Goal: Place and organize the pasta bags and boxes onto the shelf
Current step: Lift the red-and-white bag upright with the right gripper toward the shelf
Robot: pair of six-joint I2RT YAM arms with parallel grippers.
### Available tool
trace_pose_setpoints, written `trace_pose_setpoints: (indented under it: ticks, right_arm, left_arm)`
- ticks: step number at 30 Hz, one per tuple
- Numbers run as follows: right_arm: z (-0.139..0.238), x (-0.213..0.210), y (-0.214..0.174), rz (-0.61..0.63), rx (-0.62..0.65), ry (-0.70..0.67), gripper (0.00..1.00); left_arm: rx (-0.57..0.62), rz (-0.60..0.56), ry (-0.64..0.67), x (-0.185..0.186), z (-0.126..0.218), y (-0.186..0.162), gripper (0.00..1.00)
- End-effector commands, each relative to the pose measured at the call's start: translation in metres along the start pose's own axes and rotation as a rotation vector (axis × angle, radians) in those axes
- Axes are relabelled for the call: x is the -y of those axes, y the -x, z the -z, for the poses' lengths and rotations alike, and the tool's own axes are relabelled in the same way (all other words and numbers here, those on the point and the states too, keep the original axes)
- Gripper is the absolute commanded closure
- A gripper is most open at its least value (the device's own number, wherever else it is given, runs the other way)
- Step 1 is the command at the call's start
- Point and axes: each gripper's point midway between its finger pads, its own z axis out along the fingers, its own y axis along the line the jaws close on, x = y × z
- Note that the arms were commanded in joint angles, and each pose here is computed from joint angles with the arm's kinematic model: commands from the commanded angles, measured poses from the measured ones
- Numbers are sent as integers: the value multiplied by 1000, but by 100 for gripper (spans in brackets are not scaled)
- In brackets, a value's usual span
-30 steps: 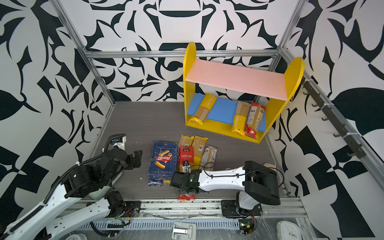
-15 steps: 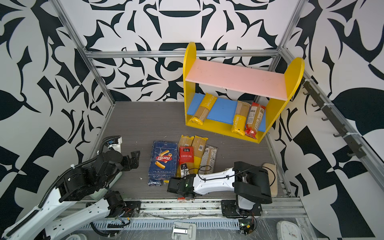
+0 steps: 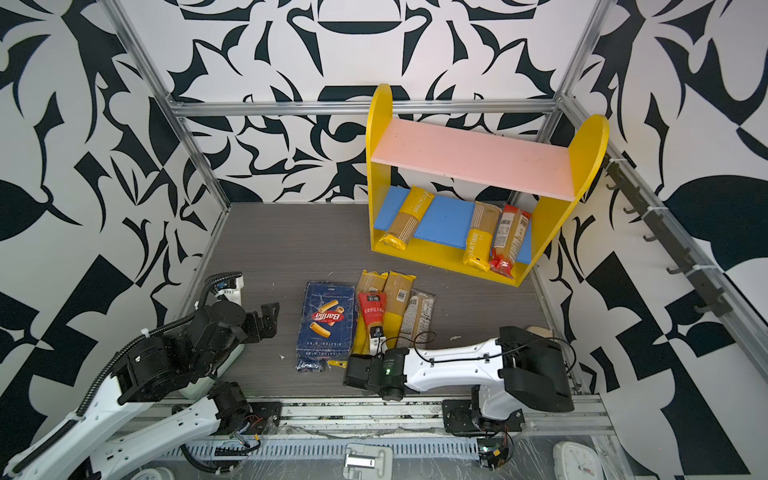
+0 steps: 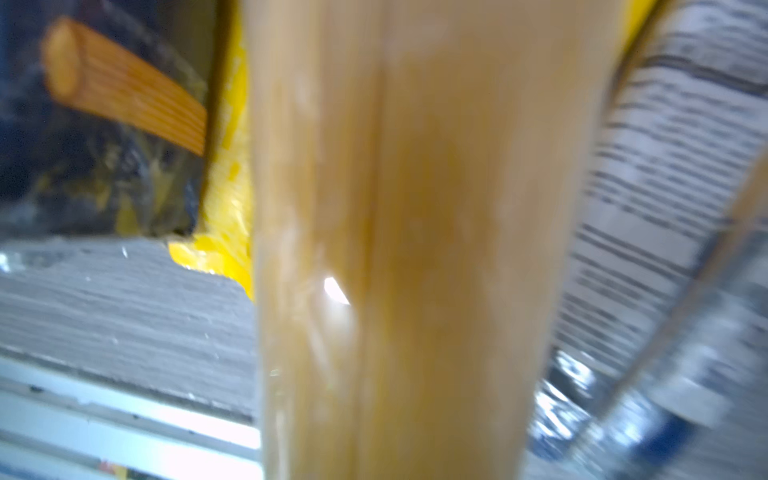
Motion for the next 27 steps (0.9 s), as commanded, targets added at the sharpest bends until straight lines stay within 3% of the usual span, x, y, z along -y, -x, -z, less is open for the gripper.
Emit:
trace_pose_setpoints:
  ticks: [1,10,27]
  right_arm:
    - [31,0,30,4,129,41,100]
    - [72,12,61,-78,221,216,100]
    - [138,96,146,-148,379,37,100]
  left_arm:
    - [11,4,31,-5,6,8,1]
    - [18,-3,27,1,4,14,1]
    - [31,-91,7,30,-10,34,1]
